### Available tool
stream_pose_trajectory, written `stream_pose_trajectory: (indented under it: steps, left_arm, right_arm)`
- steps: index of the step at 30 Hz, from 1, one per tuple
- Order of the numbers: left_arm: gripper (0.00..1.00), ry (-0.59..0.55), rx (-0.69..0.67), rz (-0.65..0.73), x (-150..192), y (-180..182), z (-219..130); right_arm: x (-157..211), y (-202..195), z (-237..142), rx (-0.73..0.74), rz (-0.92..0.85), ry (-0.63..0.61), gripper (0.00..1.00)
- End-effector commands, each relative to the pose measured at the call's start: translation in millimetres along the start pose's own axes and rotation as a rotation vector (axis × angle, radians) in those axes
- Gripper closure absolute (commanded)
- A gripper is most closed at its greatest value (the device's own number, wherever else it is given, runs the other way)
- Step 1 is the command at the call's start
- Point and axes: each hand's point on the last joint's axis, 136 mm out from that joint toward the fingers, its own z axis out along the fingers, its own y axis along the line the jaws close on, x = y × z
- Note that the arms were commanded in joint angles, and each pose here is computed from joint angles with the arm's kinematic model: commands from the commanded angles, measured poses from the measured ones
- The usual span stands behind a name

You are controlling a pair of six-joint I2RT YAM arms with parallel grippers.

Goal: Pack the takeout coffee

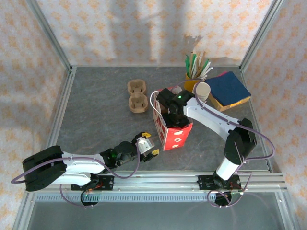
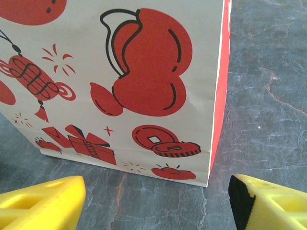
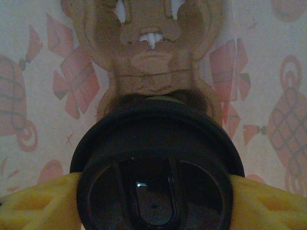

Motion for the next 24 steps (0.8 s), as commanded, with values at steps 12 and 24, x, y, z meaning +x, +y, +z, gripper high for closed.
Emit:
stream_pose_trajectory:
  steps: [12, 24]
  left_arm:
    - [0.18, -0.040, 0.010, 0.002, -14, -3, 0]
    - [0.18, -0.043, 0.011, 0.006, -15, -3, 0]
  right_arm:
    - [-11, 6, -33, -0.053, 0.008, -0.086, 0.31]
    - [-14, 9, -42, -0.070, 0.010, -0.102, 0.31]
